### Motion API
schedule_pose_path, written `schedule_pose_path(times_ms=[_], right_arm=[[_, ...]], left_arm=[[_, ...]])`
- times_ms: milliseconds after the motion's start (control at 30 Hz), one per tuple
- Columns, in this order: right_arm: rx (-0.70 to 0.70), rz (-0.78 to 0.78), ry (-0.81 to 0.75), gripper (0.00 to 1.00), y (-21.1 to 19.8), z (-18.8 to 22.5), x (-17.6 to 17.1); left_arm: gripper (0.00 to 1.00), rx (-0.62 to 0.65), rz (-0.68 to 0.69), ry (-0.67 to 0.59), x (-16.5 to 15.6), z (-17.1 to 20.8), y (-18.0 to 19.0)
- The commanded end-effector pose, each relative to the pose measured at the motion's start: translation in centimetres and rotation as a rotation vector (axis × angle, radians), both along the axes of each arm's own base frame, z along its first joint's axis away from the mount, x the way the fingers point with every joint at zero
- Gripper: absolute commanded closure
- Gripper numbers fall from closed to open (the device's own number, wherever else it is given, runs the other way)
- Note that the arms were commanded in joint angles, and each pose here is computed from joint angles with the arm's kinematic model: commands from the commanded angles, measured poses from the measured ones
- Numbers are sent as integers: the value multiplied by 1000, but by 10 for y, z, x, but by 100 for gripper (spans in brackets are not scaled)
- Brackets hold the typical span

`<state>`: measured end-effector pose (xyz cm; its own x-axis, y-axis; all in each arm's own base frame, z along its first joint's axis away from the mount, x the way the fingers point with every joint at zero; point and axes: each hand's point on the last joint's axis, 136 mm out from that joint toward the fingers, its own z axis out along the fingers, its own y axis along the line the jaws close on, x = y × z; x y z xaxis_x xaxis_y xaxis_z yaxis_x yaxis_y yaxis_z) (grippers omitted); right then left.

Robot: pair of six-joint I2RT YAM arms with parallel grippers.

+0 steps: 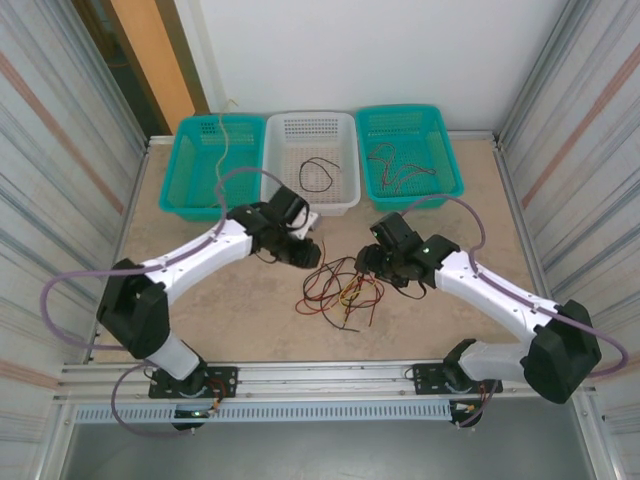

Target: Untangle the cables

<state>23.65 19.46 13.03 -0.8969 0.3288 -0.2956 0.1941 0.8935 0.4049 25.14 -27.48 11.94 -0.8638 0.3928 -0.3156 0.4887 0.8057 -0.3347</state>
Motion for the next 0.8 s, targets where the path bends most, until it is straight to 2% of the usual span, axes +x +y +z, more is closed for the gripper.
schedule_pose_path(times_ms=[0, 133, 333, 467, 600, 767], right_arm=[[-38, -40, -34, 38, -12, 9, 0], [-5, -69, -34, 37, -19, 5, -8], [-5, -111, -32, 36, -35, 1, -16], [37, -140, -17, 34, -42, 0, -14], [72, -146, -11, 33, -44, 5, -6], [90, -148, -32, 33, -45, 14, -1]], left_arm=[[67, 133, -69, -1, -5, -29, 6], [67, 159, -103, 13, -1, -44, -8], [66, 58, -124, -9, 16, -31, -48], [64, 41, -143, -51, 33, -25, -66], [56, 34, -158, -74, 46, -24, -79], [56, 26, -167, -77, 53, -21, -87]])
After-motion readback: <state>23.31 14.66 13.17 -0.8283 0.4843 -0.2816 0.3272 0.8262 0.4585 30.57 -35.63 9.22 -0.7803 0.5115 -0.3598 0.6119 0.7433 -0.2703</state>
